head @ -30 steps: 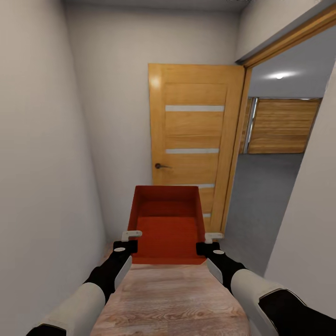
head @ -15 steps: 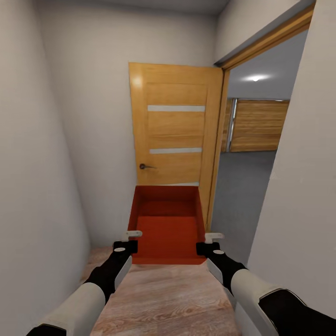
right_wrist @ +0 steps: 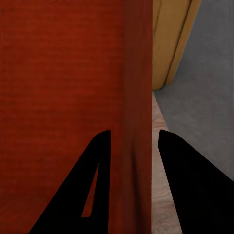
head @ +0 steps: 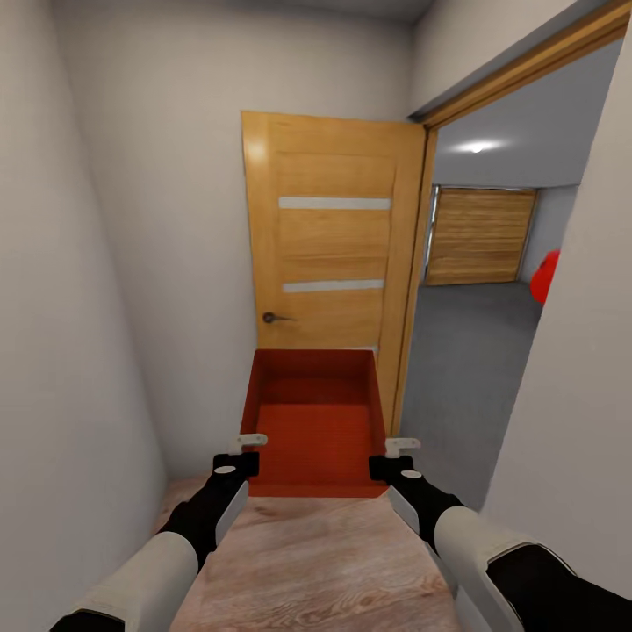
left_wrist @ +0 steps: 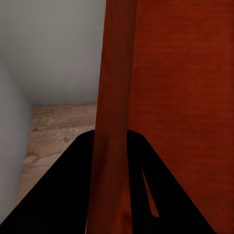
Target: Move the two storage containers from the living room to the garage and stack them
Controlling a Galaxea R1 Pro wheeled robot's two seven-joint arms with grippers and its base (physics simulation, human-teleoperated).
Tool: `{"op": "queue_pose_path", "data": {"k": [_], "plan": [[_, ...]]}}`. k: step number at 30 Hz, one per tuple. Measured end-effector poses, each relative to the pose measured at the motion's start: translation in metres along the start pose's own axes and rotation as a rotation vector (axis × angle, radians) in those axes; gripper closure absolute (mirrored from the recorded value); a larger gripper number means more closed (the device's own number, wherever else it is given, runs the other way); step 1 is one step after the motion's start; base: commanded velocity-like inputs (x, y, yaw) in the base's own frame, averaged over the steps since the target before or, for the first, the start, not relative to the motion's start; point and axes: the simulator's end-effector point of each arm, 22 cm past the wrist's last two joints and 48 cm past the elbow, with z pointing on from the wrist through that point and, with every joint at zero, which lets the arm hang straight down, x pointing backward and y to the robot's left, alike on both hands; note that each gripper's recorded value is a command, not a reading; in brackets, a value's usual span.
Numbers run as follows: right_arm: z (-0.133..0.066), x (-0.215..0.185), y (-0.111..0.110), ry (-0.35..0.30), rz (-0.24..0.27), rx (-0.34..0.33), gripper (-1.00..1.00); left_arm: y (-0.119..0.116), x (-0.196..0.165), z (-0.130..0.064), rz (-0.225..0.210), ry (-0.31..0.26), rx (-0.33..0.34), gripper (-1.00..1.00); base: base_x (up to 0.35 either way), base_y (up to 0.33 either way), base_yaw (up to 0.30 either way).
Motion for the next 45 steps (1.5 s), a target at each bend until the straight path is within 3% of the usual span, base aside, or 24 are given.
{"op": "queue_pose_path", "data": {"k": [25, 45], "plan": [[0.0004, 0.0001, 0.0000, 0.001, 0.000, 0.000, 1.00, -0.0001, 0.0000, 0.0003, 0.001, 0.001, 0.000, 1.00, 0.025, 0.021, -0.233], [0.0003, 0.0002, -0.0001, 0.001, 0.000, 0.000, 1.00, -0.0001, 0.0004, 0.0002, 0.000, 0.001, 0.000, 1.00, 0.006, 0.000, -0.014]]}}
